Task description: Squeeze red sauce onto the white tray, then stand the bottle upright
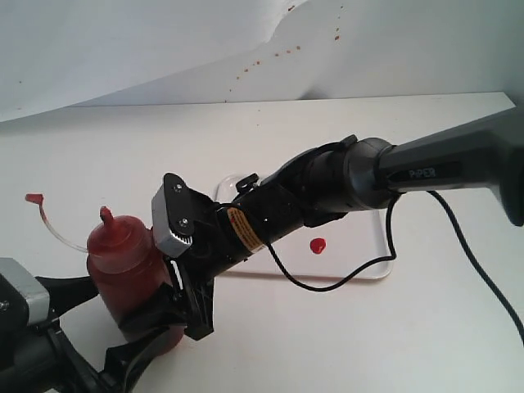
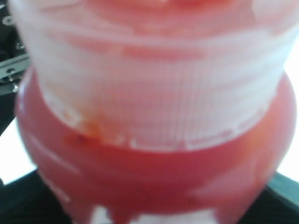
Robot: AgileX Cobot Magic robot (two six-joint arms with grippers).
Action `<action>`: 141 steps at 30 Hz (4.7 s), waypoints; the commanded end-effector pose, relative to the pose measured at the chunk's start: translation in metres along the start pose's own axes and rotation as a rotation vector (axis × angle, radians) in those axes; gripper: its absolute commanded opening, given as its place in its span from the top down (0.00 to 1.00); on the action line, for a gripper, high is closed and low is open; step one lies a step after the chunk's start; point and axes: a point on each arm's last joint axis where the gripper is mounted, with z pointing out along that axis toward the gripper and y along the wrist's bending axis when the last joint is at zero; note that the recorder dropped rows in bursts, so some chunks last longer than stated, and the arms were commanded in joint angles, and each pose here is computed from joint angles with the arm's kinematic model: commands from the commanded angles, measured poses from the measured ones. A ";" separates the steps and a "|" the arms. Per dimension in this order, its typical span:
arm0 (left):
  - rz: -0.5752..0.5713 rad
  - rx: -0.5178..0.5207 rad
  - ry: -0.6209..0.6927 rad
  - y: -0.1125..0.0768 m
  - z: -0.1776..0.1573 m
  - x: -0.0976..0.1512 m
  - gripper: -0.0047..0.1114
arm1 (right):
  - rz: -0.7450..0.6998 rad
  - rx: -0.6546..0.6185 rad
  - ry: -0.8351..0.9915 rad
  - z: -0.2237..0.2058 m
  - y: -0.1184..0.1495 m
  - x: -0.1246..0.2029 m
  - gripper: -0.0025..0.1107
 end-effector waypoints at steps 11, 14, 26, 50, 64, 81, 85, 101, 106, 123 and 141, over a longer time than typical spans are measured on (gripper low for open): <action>0.019 0.013 -0.204 -0.001 -0.003 -0.018 0.08 | 0.055 -0.047 -0.053 0.014 0.003 0.011 0.98; 0.012 0.004 -0.238 -0.001 -0.004 -0.021 0.08 | 0.050 -0.052 -0.046 0.014 0.004 0.012 0.97; 0.031 -0.002 -0.240 0.000 -0.004 -0.021 0.08 | 0.083 -0.064 -0.074 0.007 0.006 -0.003 0.05; 0.105 -0.184 -0.144 0.016 -0.004 -0.013 0.08 | -0.125 0.022 -0.228 -0.060 0.032 -0.113 0.05; 0.147 -0.076 -0.144 0.006 -0.002 -0.013 0.08 | -0.013 0.550 -0.145 -0.160 -0.003 -0.126 0.38; 0.159 -0.094 -0.121 0.005 -0.018 -0.019 0.08 | 0.395 0.838 -0.038 -0.283 -0.015 -0.004 0.98; 0.163 -0.113 -0.113 0.004 -0.035 -0.023 0.08 | 0.473 0.934 0.003 -0.300 -0.005 0.031 0.98; -0.018 -0.095 -0.734 -0.008 -0.129 -0.053 0.08 | 0.621 1.286 -0.396 -0.294 0.051 0.099 0.98; -0.063 -0.059 -0.828 -0.010 -0.141 -0.053 0.08 | 0.563 1.280 -0.444 -0.286 0.064 0.100 0.98; -0.127 -0.037 -0.803 -0.009 -0.139 -0.051 0.08 | 0.567 1.283 -0.443 -0.286 0.063 0.100 0.98; -0.170 -0.046 -0.748 -0.008 -0.136 -0.047 0.94 | 0.567 1.283 -0.443 -0.286 0.063 0.100 0.98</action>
